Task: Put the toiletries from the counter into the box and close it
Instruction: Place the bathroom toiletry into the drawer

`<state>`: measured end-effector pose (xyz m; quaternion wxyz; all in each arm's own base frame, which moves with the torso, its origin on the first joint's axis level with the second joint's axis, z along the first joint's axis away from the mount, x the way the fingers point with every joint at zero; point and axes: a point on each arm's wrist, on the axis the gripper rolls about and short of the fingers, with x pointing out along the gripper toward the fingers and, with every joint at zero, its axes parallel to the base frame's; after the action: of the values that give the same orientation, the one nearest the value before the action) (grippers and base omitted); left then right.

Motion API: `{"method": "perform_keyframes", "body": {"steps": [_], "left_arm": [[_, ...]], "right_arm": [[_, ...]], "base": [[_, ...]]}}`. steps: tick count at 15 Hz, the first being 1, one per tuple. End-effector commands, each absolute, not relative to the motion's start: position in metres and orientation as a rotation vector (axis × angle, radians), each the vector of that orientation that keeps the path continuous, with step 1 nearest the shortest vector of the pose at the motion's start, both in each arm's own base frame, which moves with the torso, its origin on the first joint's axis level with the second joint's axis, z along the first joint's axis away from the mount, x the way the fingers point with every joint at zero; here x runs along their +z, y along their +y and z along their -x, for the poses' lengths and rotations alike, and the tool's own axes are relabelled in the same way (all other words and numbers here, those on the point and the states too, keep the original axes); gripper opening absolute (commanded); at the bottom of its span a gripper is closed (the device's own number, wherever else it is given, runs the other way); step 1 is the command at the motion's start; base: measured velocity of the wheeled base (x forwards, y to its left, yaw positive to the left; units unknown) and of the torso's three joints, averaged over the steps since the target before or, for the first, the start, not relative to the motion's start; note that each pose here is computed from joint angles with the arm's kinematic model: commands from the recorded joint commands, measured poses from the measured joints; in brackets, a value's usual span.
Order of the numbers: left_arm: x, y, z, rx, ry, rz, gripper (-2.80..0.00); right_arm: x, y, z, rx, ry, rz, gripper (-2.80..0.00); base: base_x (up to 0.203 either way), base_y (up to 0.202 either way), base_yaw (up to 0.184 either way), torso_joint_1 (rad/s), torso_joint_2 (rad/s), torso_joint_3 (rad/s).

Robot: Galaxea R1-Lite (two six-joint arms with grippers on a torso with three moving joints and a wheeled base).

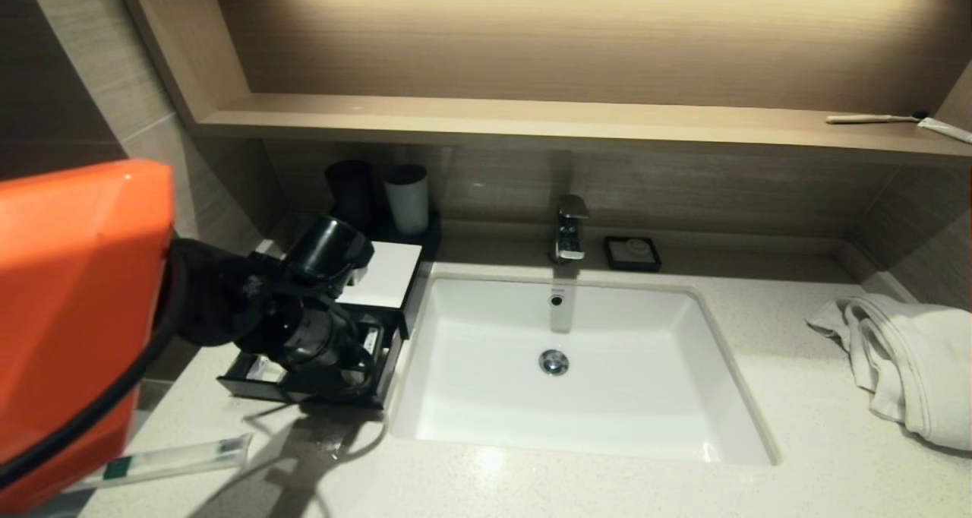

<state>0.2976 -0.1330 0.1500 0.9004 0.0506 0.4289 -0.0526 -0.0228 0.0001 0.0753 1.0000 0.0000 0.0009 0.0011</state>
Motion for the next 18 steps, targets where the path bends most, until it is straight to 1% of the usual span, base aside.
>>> {"method": "perform_keyframes", "body": {"steps": [1,6,7,12,14,18], "left_arm": [[0.140,-0.136,-0.304,-0.105,0.897,-0.108,-2.80],[0.126,-0.139,-0.316,-0.100,0.925,-0.123,-2.80],[0.128,-0.140,-0.318,-0.101,0.917,-0.119,0.00],[0.138,-0.139,-0.318,-0.096,0.890,-0.110,0.00],[0.145,-0.134,-0.316,-0.064,0.863,-0.114,0.00],[0.173,-0.119,-0.307,-0.031,0.783,-0.083,0.00]], "right_arm": [[0.075,0.000,0.023,0.003,0.002,0.000,-2.80],[0.075,0.000,0.023,0.003,0.002,0.000,-2.80],[0.075,0.000,0.023,0.003,0.002,0.000,-2.80],[0.075,0.000,0.023,0.002,0.002,0.000,-2.80],[0.075,0.000,0.023,0.003,0.002,0.000,-2.80],[0.075,0.000,0.023,0.003,0.002,0.000,-2.80]], "base": [[0.000,0.000,0.000,0.000,0.00,0.000],[0.000,0.000,0.000,0.000,0.00,0.000],[0.000,0.000,0.000,0.000,0.00,0.000],[0.000,0.000,0.000,0.000,0.00,0.000],[0.000,0.000,0.000,0.000,0.00,0.000],[0.000,0.000,0.000,0.000,0.00,0.000]]}}
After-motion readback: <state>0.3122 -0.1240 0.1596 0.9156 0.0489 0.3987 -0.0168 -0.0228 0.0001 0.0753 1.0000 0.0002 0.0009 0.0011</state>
